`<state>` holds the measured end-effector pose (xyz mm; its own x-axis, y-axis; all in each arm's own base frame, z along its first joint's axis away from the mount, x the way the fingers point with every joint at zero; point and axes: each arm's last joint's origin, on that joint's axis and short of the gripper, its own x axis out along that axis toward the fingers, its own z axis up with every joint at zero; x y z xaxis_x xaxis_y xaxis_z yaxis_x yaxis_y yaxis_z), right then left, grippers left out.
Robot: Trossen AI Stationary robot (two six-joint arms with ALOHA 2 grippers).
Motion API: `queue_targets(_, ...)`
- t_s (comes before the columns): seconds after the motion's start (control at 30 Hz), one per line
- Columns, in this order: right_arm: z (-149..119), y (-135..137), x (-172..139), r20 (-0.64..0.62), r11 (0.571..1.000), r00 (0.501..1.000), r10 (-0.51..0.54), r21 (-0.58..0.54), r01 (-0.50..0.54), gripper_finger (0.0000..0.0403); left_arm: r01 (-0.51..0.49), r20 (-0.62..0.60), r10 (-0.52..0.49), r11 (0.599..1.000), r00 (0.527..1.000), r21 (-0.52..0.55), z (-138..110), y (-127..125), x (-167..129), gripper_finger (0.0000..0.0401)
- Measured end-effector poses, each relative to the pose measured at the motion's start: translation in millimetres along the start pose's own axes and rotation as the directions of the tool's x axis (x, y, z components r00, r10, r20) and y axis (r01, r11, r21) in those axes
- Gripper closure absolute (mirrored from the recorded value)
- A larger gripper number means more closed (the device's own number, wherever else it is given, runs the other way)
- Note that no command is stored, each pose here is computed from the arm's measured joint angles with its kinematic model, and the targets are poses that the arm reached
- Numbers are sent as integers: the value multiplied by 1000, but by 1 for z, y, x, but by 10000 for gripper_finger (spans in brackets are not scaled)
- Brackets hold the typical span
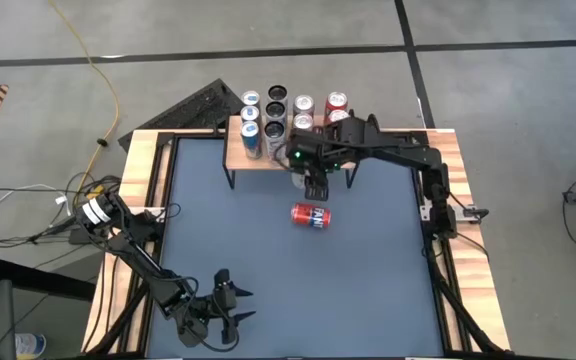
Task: Place canned beverage on shelf
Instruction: Put the silver soda can on the shelf aligned with the other silver soda can
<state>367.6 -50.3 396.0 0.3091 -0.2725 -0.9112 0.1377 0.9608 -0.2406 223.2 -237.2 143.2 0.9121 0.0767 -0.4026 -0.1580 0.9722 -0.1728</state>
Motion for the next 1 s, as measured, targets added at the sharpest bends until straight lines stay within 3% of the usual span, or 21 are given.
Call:
queue_targets(0.63,-9,-60,14,-45,999,998,-46,11,46,134,-67,60,69,997,996,-26,2,2,0,176)
queue_targets(1.0,-11,-67,15,-46,1000,999,-26,3,26,133,-78,67,79,997,995,-24,2,3,1,176)
